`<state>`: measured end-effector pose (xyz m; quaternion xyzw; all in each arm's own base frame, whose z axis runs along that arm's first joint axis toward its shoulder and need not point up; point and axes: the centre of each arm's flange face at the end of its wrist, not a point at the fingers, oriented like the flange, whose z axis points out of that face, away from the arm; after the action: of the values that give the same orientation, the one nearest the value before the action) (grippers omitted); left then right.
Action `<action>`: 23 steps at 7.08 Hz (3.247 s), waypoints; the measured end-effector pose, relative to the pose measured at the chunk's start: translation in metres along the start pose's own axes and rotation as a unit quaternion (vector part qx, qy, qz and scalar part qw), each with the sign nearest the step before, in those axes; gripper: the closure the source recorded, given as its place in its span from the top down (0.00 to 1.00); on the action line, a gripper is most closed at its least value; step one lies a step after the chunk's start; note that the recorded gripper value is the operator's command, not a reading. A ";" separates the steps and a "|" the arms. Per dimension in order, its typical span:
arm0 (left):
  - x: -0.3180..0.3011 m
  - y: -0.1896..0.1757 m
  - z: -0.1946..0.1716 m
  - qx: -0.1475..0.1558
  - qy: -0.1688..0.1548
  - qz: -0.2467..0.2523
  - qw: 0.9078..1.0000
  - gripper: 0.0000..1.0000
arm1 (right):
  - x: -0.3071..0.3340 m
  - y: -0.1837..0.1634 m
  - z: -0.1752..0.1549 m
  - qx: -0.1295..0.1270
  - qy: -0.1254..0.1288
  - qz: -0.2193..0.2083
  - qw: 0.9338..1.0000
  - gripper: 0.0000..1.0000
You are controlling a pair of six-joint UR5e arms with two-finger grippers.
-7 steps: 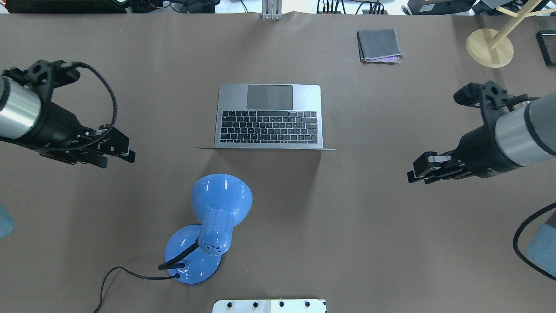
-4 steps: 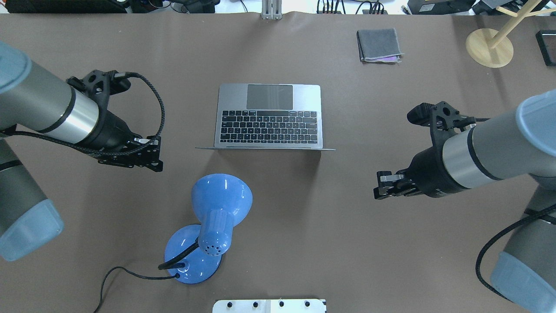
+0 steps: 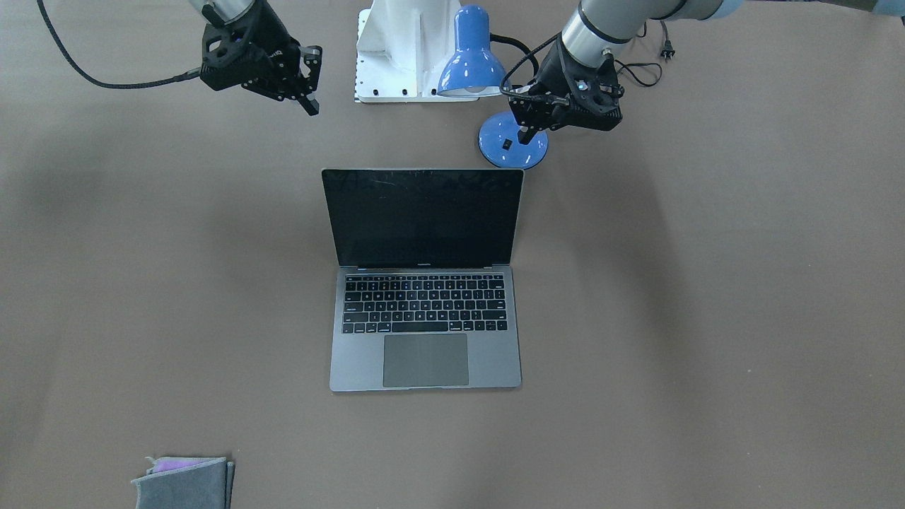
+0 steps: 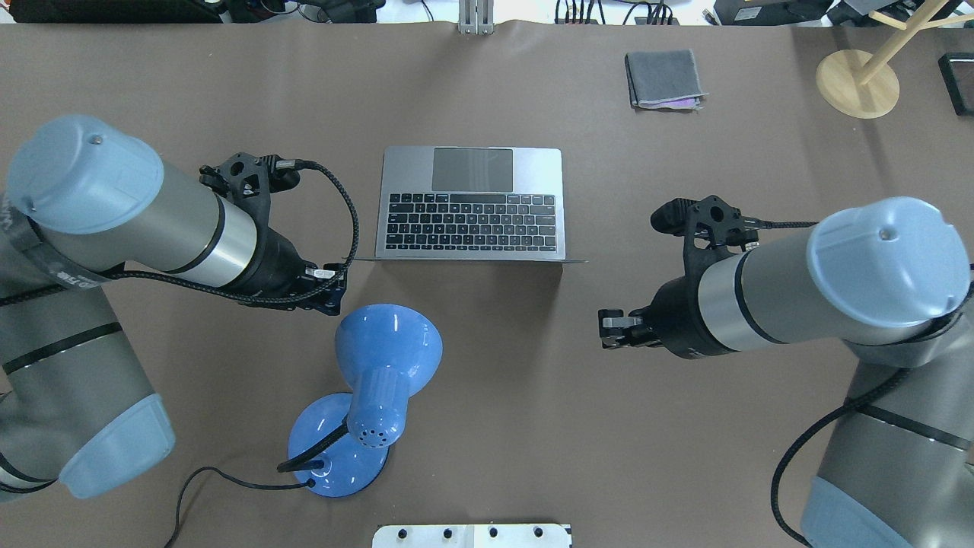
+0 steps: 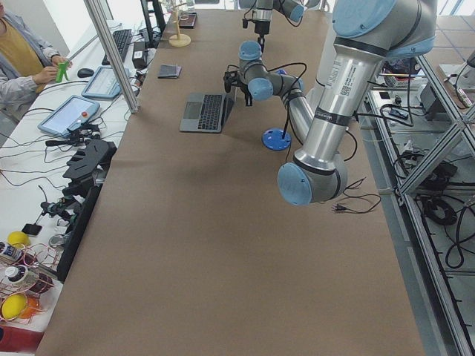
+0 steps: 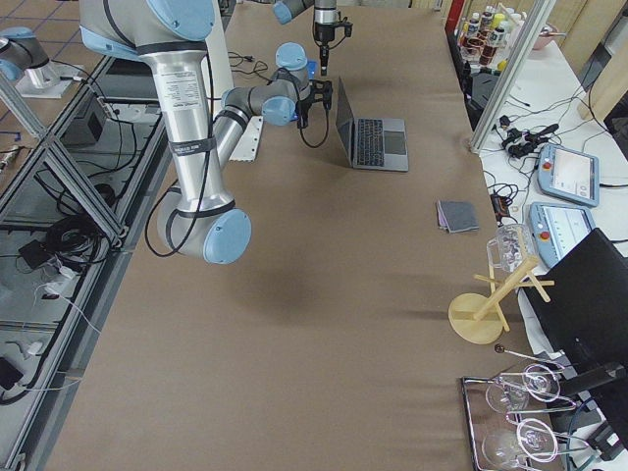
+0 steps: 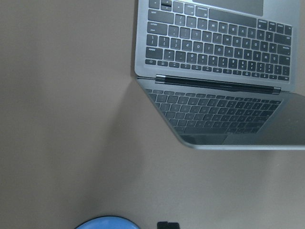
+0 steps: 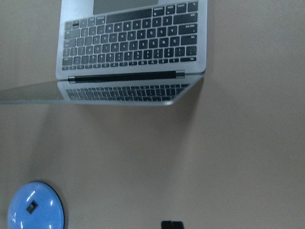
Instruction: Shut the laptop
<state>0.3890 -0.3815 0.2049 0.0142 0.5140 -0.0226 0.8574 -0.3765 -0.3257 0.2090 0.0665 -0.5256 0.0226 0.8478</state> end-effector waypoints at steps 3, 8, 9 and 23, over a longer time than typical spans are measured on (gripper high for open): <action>0.019 -0.004 0.011 0.019 -0.001 0.008 1.000 0.00 | -0.024 -0.016 0.017 0.073 0.027 -0.007 0.997 0.00; 0.030 -0.012 0.016 0.032 -0.003 0.011 0.999 0.00 | -0.035 -0.020 0.040 0.077 0.040 -0.012 0.996 0.00; 0.032 -0.015 0.017 0.040 -0.005 0.013 0.999 0.00 | -0.037 -0.025 0.043 0.082 0.043 -0.011 0.996 0.00; 0.035 -0.198 0.070 0.169 -0.020 -0.017 0.985 0.00 | -0.067 -0.255 0.125 0.123 0.115 0.058 0.984 0.00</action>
<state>0.4561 -0.5831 0.2069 0.1494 0.4853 -0.1236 0.8526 -0.4894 -0.5934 0.1809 0.1364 -0.4210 0.1439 0.8851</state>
